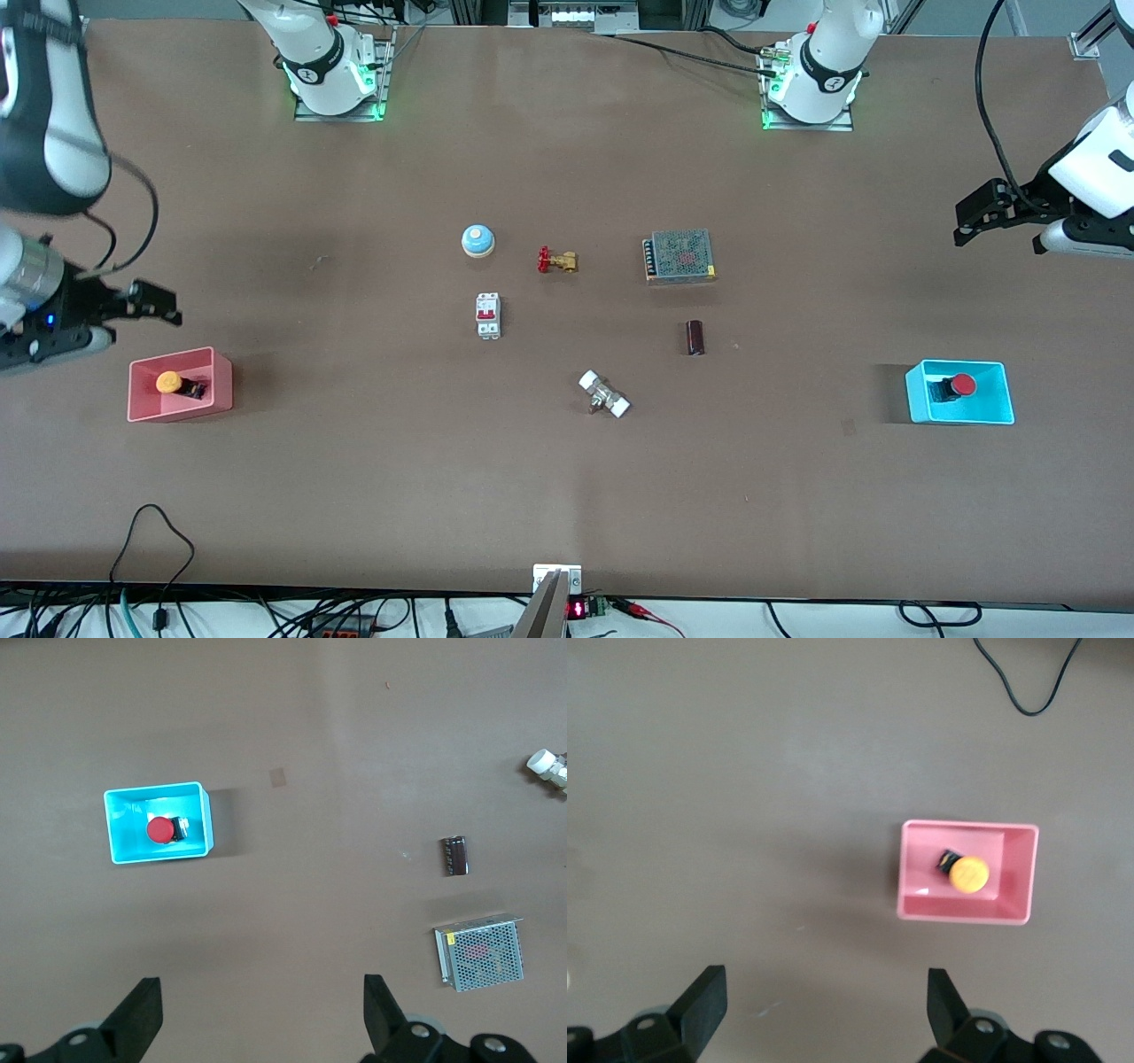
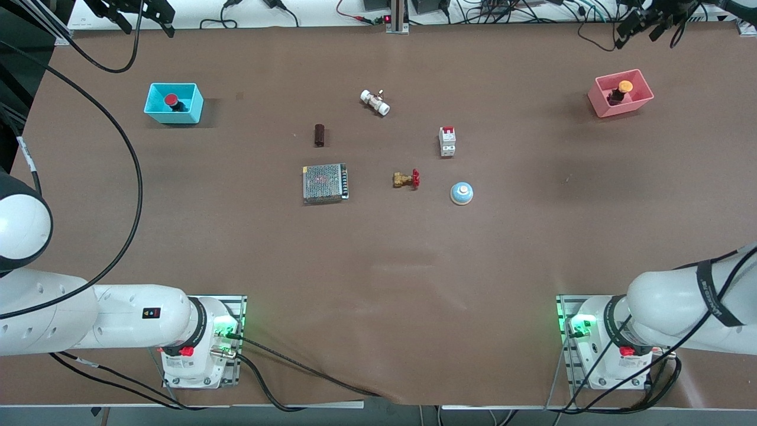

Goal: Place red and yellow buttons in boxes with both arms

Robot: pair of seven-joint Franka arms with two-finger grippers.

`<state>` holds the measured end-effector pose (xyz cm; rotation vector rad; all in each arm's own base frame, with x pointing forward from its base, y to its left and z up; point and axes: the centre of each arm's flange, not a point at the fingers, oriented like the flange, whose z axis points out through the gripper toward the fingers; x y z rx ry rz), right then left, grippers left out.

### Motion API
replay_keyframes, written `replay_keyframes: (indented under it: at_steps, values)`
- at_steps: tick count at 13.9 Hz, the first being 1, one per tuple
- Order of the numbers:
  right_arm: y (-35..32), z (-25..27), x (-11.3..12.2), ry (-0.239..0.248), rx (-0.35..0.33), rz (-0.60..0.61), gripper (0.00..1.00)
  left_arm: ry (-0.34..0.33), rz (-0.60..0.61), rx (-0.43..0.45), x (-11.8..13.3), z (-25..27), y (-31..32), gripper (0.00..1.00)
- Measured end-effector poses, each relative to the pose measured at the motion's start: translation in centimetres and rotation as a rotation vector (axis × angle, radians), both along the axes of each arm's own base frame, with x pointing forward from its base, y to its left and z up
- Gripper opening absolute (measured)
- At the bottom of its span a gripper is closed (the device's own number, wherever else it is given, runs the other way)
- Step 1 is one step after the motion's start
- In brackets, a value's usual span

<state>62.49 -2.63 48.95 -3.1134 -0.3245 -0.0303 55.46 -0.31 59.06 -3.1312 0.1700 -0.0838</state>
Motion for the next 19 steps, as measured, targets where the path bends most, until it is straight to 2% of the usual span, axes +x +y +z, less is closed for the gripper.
replay_keyframes:
  at_steps: [3, 6, 13, 19]
  values:
    - [5.8, 5.9, -3.0, -0.017, -0.015, -0.142, 1.0, -0.004, -0.001, 0.0, -0.2, 0.4, 0.0, 1.0]
    - [8.1, 7.9, -4.8, -0.007, -0.024, -0.148, 1.0, 0.023, -0.004, 0.0, -0.4, 1.0, -0.1, 1.0]
    - [9.8, 7.5, -5.2, 0.016, -0.026, -0.196, 1.0, 0.043, 0.001, -0.001, -0.1, 0.9, 0.3, 1.0]
    - [9.7, 7.7, -5.2, 0.012, -0.034, -0.217, 1.0, 0.051, 0.001, -0.001, -0.2, 1.0, 0.3, 1.0]
